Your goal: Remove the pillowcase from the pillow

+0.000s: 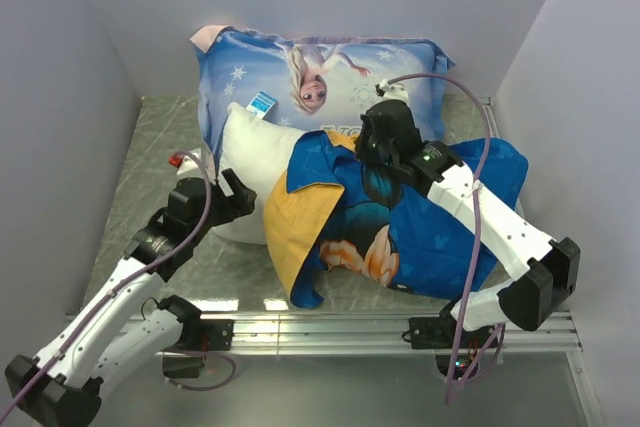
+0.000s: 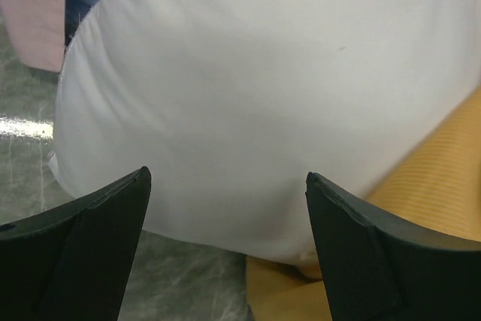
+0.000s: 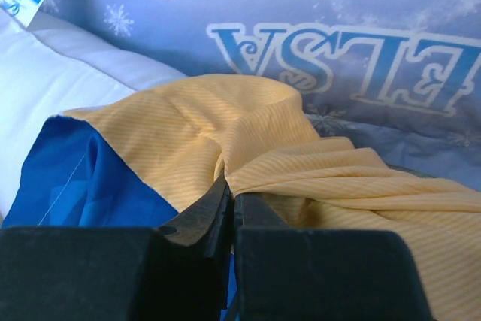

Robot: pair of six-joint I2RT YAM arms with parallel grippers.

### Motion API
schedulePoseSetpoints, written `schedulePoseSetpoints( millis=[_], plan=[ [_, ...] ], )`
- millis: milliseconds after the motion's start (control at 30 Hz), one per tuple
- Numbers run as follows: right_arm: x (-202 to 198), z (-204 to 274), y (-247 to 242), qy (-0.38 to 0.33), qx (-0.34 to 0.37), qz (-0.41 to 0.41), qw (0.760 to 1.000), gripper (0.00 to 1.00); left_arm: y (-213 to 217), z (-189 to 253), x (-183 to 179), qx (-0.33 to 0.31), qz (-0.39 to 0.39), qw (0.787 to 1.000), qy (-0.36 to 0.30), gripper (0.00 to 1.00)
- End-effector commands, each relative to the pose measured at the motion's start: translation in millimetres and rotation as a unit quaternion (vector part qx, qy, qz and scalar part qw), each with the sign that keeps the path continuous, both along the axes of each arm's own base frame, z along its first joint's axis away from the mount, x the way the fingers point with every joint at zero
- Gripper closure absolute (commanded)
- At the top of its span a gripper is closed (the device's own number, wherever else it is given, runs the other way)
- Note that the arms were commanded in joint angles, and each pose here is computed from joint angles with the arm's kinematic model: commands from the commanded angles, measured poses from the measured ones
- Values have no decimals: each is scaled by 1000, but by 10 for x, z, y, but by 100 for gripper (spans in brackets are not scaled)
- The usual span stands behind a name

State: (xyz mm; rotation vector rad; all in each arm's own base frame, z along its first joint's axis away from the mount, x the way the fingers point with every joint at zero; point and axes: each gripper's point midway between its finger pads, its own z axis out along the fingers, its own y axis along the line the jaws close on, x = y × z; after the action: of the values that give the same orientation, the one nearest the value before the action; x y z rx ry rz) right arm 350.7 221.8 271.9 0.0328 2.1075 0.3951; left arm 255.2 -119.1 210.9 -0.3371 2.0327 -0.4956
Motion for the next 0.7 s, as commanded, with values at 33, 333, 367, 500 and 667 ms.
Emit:
schedulePoseSetpoints(
  millis=[33,333,367,500,667],
  plan=[
    [78,433,98,-56,52,29,997,94,-89,197,260,-20,-13,998,-58,10],
    [102,171,196,-34,54,42,997,95,-181,30,721,-99,-51,992,-54,1],
    [102,153,199,-33,54,43,997,96,-234,10,737,-108,-62,991,-50,1],
    [111,70,237,-27,57,47,997,99,-355,-183,854,-132,-70,989,-19,10],
    [109,15,247,-21,55,49,997,100,-390,-108,890,-145,-69,987,-15,99]
  ],
)
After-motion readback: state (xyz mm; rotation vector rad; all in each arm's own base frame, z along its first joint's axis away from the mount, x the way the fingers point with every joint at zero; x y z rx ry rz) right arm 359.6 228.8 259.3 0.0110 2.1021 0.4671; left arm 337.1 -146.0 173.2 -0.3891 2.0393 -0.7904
